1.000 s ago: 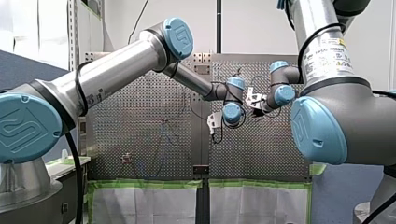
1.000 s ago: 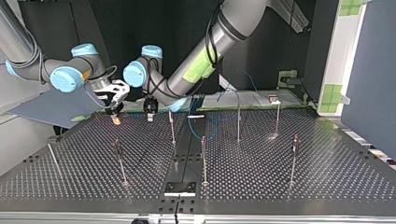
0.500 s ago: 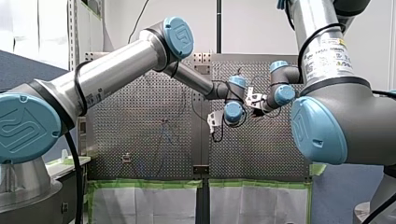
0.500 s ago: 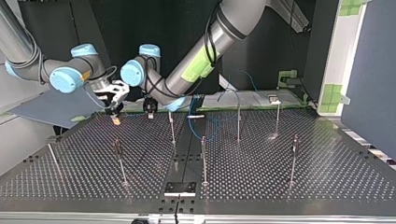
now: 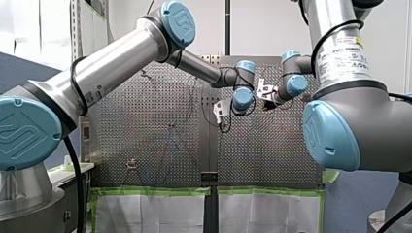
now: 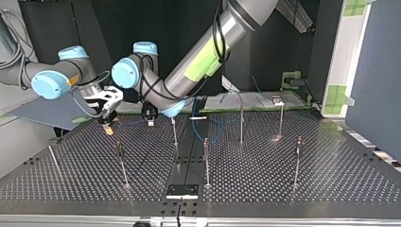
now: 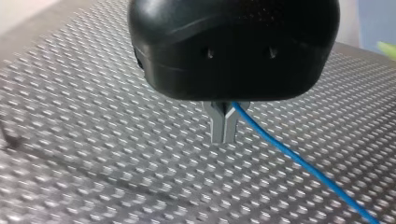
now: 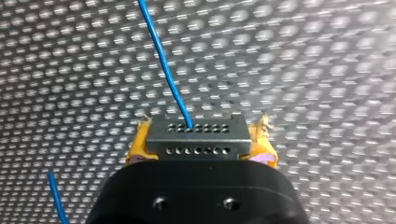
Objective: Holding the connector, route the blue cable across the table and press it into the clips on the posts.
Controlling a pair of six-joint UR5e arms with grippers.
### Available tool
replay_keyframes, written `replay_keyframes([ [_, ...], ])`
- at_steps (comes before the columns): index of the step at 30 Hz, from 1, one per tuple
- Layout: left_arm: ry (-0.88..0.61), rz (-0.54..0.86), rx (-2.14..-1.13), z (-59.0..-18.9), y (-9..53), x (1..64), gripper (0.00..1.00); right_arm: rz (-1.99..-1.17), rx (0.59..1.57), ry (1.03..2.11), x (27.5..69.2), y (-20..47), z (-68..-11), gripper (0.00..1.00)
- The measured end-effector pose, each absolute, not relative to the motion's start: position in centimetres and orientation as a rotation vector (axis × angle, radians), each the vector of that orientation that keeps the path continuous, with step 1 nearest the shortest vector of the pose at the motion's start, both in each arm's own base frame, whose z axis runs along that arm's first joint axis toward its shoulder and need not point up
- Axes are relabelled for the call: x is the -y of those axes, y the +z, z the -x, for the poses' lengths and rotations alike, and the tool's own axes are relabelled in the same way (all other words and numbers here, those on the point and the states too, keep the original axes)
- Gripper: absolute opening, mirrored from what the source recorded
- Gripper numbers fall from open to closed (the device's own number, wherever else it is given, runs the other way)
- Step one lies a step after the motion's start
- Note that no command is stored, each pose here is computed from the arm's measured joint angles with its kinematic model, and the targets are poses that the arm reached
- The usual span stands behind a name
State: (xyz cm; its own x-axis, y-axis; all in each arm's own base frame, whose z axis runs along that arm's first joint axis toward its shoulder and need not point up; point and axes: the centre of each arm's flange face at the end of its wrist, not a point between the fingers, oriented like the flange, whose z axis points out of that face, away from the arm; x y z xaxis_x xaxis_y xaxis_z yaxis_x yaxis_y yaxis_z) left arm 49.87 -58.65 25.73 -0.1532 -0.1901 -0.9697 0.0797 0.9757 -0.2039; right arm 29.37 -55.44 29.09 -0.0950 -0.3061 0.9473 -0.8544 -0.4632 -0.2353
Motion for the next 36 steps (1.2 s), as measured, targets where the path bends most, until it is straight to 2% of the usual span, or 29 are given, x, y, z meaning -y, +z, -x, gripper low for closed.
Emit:
replay_keyframes([
  [12,-0.255,0.109,-1.65,-48.2,33.7,57.5,0.0,-1.677,1.207,1.659,53.8,37.2,-28.9,0.0],
  [19,-0.286,0.121,-1.616,-46.7,38.1,56.9,0.0,-1.681,1.193,1.681,53.1,39.1,-28.9,0.0],
  [36,-0.342,0.086,-1.569,-47.3,38.2,57.3,0.0,-1.687,1.158,1.757,53.7,41.3,-28.9,0.0],
])
